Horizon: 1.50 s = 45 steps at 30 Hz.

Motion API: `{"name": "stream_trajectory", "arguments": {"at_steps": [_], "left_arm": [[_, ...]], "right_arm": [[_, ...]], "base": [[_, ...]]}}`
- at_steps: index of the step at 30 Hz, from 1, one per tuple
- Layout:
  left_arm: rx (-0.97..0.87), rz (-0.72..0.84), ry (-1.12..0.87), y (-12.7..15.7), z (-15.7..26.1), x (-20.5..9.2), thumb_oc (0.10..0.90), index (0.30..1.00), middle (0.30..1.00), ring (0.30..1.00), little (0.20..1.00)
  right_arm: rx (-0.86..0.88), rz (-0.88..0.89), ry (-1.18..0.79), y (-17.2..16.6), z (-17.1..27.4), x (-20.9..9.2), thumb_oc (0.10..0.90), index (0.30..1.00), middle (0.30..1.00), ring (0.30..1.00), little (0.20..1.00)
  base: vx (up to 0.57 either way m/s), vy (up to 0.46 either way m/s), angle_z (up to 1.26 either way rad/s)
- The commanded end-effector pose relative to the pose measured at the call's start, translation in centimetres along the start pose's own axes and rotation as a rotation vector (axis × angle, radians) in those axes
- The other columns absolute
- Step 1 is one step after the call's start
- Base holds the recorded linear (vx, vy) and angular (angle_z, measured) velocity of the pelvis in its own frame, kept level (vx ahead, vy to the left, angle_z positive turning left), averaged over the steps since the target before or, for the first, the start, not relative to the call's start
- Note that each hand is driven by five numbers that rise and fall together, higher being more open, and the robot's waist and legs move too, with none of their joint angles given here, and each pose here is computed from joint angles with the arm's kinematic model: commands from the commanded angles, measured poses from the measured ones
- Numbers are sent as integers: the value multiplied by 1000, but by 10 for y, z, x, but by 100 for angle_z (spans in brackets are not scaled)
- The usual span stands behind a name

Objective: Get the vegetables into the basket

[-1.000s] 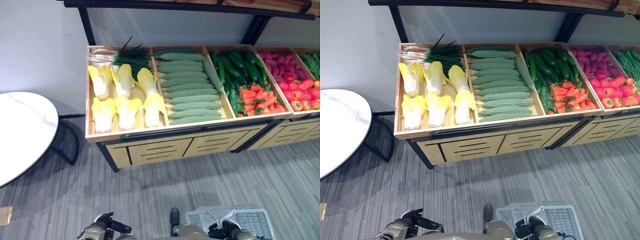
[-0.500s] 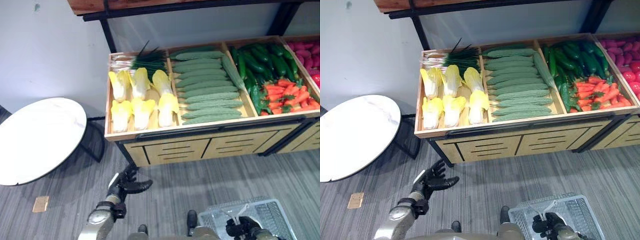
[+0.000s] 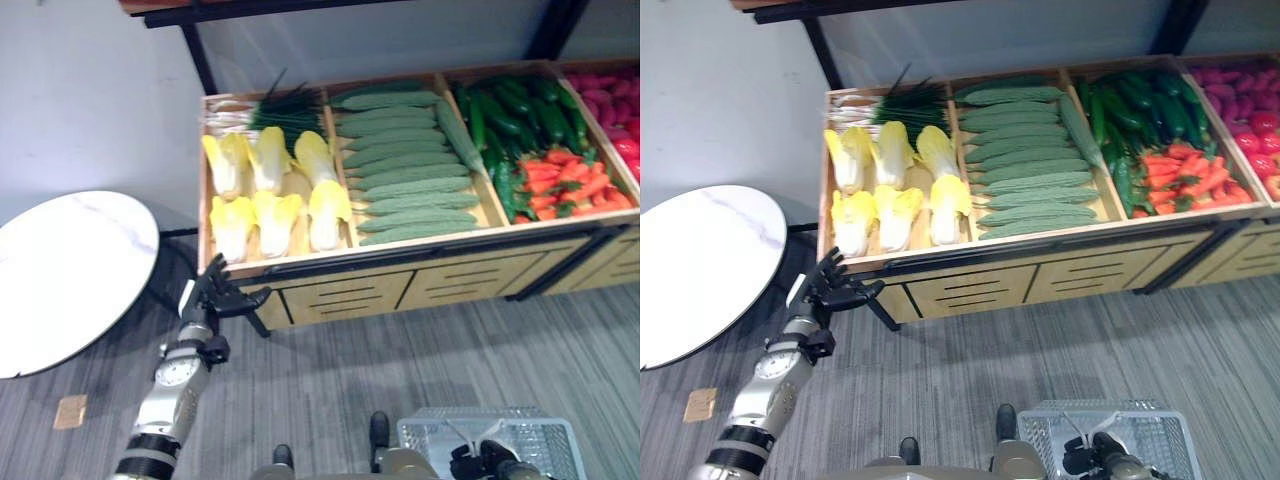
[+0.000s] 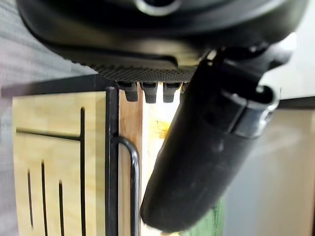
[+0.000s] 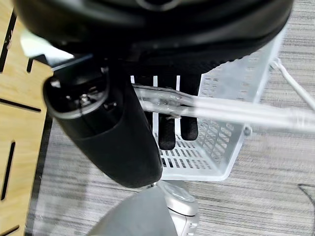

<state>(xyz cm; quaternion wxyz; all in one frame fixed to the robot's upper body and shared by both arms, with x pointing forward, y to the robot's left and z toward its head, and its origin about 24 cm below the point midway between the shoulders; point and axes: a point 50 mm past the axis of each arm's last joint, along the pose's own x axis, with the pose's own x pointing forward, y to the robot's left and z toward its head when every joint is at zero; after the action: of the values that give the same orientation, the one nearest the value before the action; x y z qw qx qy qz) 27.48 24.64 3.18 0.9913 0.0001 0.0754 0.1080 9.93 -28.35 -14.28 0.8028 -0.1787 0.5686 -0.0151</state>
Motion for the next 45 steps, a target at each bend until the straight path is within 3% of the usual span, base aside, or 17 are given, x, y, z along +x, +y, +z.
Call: {"name": "stream_trajectory", "arguments": {"at_steps": [1,7,10,12,17,28,31,37,38,39,45], "left_arm": [[29,72,-400,4,97,27,900,1000,1000,1000,1000],[102,158,-430,14,125,46,900,1000,1000,1000,1000],[113,330,-416,44,155,66,900,1000,1000,1000,1000],[135,345,-400,48,157,69,900,1000,1000,1000,1000],[327,382,-302,65,169,80,900,1000,1000,1000,1000],[300,239,-265,15,172,98,900,1000,1000,1000,1000],[275,152,-248,-15,161,101,900,1000,1000,1000,1000],[292,87,-157,-37,132,103,900,1000,1000,1000,1000],[298,92,-135,-35,127,103,700,720,720,720,720],[298,92,-135,-35,127,103,400,300,300,300,300],[364,143,-64,-18,111,102,400,300,300,300,300]], "right_arm": [[-74,33,-66,11,21,3,400,300,300,300,300],[-102,27,-88,12,30,4,400,300,300,300,300],[-117,4,-123,13,43,5,400,300,300,300,300],[-114,-1,-125,13,44,5,400,300,300,300,300],[-104,-8,-141,10,48,5,400,300,300,300,300],[-124,-9,-155,10,57,5,400,300,300,300,300],[-140,-13,-153,9,58,5,400,300,300,300,300],[-148,-24,-140,7,54,5,400,300,300,300,300],[-146,-26,-140,6,54,5,400,300,300,300,300],[-146,-27,-140,6,54,5,400,300,300,300,300],[-138,-30,-119,6,46,5,400,300,300,300,300]], "base": [[-45,3,-33],[-18,-4,-13],[-36,-28,-19],[-4,-26,-15],[0,-27,-10],[0,-10,-8],[36,12,-4],[9,0,-7],[-6,-9,-7],[0,0,0],[-2,-4,-1]]}}
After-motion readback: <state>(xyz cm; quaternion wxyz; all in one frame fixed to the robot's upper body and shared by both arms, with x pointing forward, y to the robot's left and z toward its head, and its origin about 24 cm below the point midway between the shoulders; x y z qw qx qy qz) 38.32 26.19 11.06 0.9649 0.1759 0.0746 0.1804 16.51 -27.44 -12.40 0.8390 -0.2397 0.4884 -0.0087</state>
